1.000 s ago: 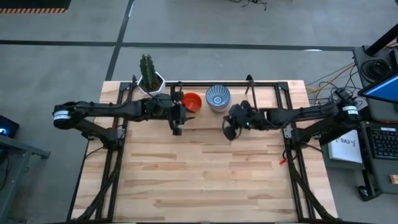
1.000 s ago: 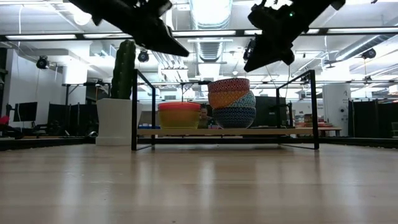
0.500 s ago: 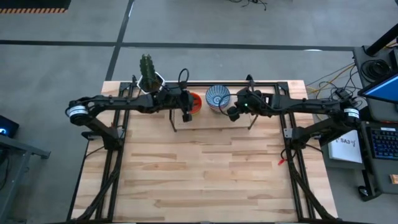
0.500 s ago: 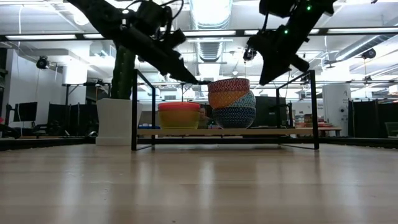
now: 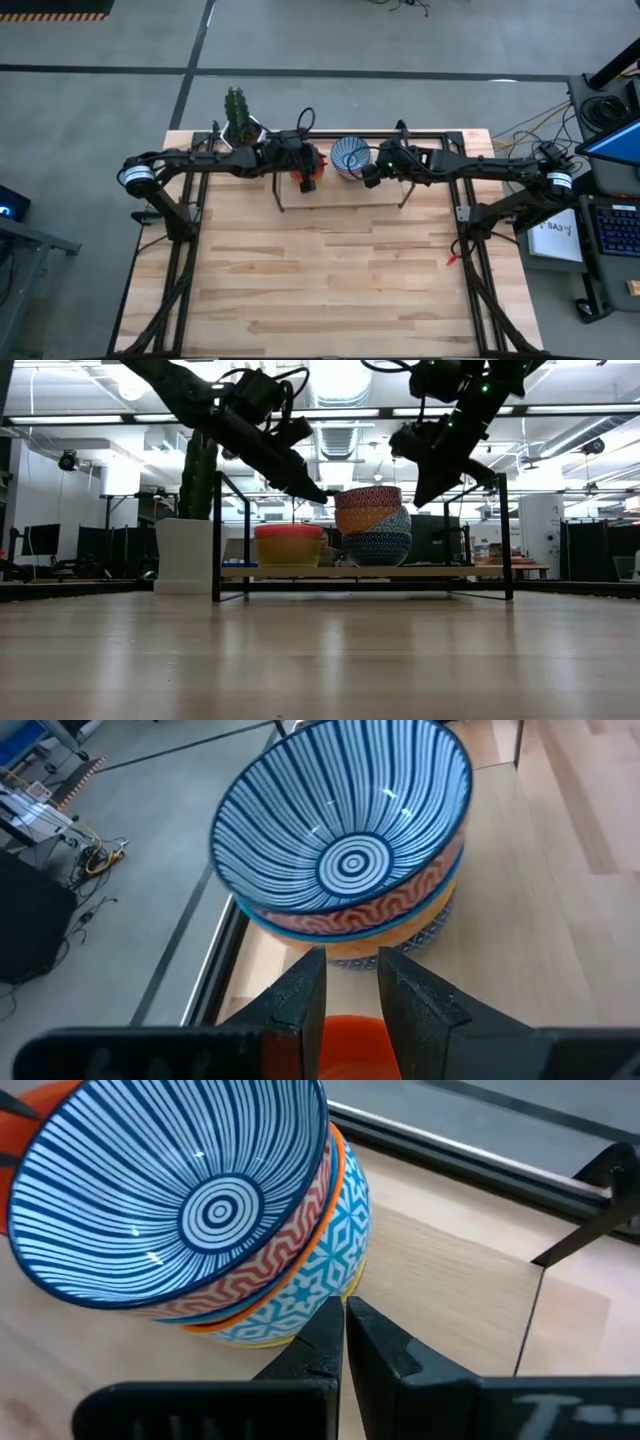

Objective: Place and stack bowls onto a shelf
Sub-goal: Adjust the right pattern bowls

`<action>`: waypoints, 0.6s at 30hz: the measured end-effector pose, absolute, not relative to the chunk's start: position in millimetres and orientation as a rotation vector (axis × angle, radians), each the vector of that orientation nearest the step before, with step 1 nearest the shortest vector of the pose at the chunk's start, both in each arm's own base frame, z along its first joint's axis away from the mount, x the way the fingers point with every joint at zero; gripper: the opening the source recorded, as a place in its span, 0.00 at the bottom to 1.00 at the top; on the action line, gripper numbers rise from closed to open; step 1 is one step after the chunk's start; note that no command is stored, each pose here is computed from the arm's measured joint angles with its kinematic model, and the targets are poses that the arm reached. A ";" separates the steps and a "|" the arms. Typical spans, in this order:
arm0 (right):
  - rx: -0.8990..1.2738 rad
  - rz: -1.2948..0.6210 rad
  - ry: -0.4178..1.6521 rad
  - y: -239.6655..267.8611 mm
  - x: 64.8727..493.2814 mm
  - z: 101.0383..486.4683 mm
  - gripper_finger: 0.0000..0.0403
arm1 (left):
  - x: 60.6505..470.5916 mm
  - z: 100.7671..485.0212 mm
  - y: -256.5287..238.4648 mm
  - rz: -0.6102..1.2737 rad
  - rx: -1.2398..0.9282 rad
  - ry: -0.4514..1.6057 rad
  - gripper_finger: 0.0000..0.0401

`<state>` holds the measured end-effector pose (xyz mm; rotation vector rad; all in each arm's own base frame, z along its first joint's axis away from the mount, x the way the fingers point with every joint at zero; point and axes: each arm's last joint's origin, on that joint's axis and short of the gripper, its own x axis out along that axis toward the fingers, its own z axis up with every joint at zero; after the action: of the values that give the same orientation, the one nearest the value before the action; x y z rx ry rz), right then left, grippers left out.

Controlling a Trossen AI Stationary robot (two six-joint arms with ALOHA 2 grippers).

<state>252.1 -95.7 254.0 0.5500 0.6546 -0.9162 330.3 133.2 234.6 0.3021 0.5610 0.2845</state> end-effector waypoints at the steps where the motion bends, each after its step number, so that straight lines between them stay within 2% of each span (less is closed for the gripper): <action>1: 0.543 -0.924 0.653 -96.5 251.8 254.0 0.02 | 329.9 234.6 134.3 0.288 0.301 0.561 0.19; 18: 0.527 -0.933 0.635 -100.8 257.3 247.6 0.02 | 332.4 232.7 137.5 0.300 0.296 0.540 0.19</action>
<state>257.3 -100.8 247.6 0.5271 0.6352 -0.9330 332.4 137.5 232.7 0.2961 0.5404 0.2999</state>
